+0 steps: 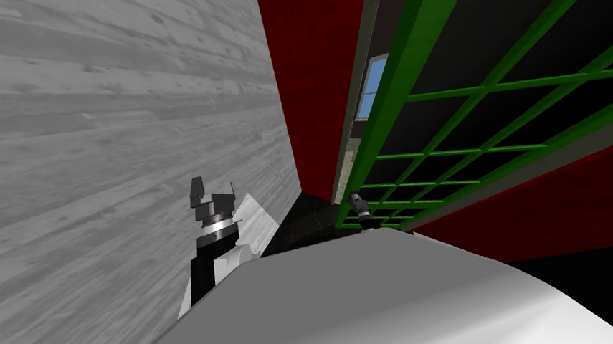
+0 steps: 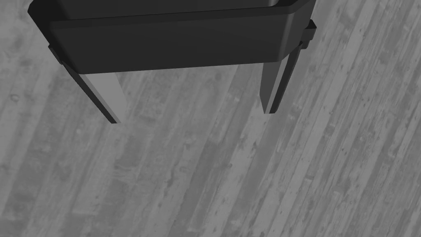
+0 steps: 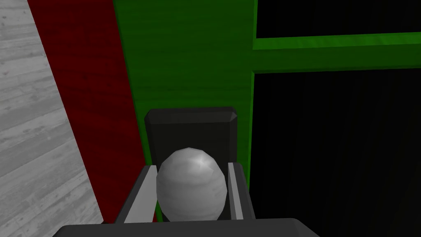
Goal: Pull the door open
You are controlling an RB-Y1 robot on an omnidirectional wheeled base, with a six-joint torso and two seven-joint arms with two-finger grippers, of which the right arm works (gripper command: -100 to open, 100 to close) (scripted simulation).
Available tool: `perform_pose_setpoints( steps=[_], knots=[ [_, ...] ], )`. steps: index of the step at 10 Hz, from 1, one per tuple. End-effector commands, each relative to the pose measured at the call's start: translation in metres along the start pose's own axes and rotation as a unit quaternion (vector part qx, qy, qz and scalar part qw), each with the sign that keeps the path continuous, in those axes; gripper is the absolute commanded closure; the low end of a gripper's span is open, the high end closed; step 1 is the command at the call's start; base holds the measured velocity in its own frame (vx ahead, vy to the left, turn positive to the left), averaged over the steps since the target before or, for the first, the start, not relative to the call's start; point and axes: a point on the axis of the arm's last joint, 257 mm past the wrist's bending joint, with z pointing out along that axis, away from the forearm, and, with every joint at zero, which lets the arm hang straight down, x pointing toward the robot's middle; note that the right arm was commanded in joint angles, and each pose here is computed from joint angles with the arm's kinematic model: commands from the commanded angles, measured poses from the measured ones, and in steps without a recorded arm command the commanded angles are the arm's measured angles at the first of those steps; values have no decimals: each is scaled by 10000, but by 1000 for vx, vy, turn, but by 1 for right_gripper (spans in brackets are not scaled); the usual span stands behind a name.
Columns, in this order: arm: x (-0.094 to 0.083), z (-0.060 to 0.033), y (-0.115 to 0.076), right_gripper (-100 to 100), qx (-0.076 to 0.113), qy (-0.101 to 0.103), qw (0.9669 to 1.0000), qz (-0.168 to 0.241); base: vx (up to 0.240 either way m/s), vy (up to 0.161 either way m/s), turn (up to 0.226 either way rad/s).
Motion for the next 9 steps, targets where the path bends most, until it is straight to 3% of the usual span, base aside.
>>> perform_pose_setpoints(
  steps=[1,4,9],
  knots=[
    [-9,-42,24,100,42,2,10000,12,-145,37,100],
    [-4,-158,155,100,170,20,9999,12,-189,21,143],
    [9,-326,327,100,366,19,9993,24,-188,-29,134]
  ],
)
